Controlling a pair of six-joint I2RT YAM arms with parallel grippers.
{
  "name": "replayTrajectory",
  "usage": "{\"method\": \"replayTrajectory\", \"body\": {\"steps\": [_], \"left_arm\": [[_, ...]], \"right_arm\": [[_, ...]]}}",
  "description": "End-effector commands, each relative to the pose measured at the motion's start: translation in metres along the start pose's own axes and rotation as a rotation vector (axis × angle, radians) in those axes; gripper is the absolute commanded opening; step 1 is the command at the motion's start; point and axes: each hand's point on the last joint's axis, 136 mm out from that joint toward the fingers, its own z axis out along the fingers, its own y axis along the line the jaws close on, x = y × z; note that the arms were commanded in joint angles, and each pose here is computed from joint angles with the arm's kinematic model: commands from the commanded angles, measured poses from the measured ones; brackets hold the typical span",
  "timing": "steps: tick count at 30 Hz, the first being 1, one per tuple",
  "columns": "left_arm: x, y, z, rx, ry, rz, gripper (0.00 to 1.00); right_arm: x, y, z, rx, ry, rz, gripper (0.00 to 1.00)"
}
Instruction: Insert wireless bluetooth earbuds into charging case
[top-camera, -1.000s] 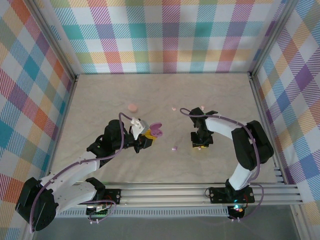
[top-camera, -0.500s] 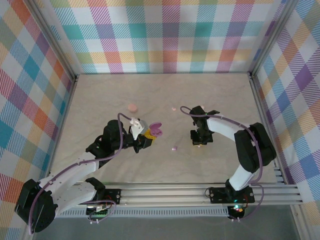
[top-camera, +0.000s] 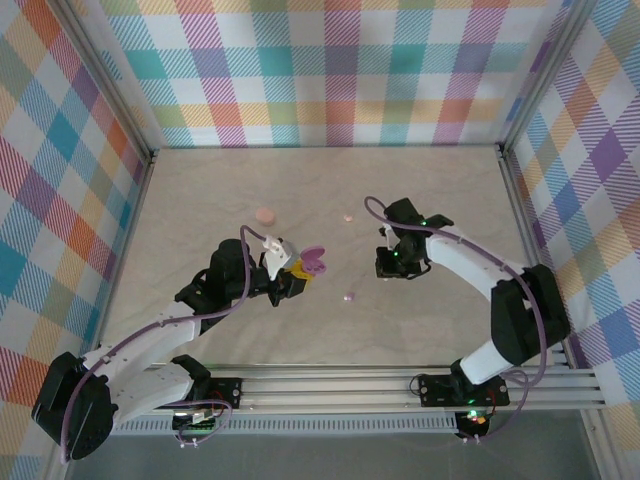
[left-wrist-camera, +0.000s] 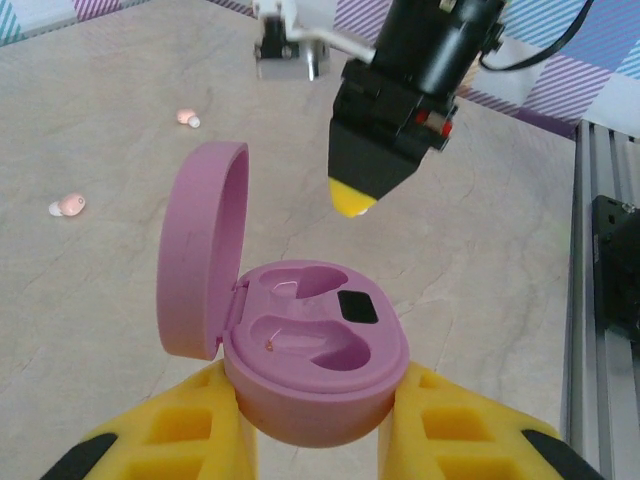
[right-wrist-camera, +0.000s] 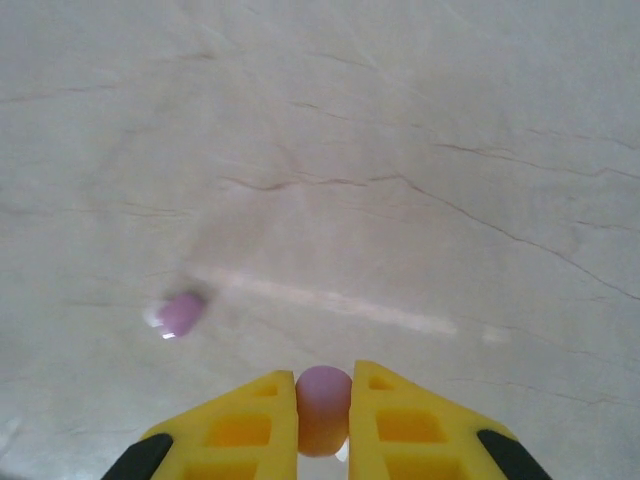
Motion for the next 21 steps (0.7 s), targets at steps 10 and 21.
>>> {"method": "replayTrajectory", "body": {"steps": [10, 21], "left_arm": [[-0.024, -0.003, -0.01, -0.001, -0.103, 0.028, 0.02], [-0.03, -0.009, -0.015, 0.016, -0.119, 0.022, 0.02]], "right_arm": [[-0.017, 0.103, -0.085, -0.356, -0.218, -0.276, 0.07], [0.0, 0.165, -0.117, -0.586, -0.247, -0.5, 0.08]]}}
